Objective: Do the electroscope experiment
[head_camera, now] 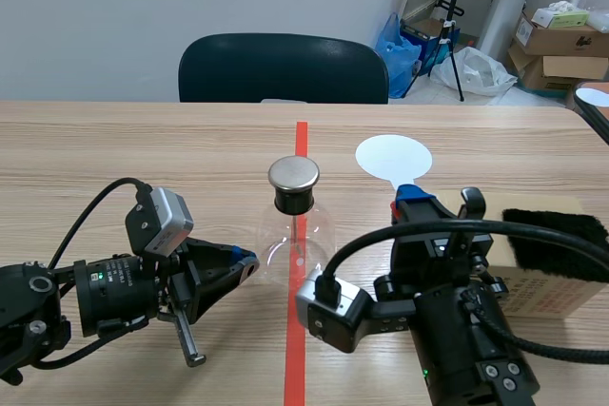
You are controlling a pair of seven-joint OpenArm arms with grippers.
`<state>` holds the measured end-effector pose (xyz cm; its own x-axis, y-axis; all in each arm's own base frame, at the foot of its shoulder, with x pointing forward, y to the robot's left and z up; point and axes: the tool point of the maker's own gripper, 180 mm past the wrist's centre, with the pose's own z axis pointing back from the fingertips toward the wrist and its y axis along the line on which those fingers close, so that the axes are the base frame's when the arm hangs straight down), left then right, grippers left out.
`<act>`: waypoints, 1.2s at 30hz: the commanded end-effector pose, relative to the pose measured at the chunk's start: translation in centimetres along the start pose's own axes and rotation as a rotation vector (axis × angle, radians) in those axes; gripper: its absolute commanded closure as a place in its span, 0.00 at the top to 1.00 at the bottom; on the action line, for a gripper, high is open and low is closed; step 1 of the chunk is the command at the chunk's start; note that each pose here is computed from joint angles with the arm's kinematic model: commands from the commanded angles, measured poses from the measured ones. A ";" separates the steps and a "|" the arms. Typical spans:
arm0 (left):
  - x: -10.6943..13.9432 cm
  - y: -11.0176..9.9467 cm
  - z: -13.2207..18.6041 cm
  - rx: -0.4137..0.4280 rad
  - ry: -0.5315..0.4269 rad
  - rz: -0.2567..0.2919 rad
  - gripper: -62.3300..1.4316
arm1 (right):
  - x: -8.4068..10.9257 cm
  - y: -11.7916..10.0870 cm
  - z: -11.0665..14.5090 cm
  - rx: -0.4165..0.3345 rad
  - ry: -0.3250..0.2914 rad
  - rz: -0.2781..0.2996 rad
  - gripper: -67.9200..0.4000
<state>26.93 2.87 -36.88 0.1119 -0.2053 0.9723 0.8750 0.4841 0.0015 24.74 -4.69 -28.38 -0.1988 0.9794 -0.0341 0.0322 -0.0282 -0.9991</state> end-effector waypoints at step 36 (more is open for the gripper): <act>0.9 0.2 0.0 0.006 -0.029 -0.004 0.07 | 2.2 -0.6 -0.2 -0.027 -0.143 0.009 0.02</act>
<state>26.86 2.87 -36.94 0.1139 -0.2056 0.9720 0.8750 0.4841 -0.0001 24.03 -2.15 -28.47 -0.3399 0.9397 -0.0380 0.0326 -0.0286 -0.9991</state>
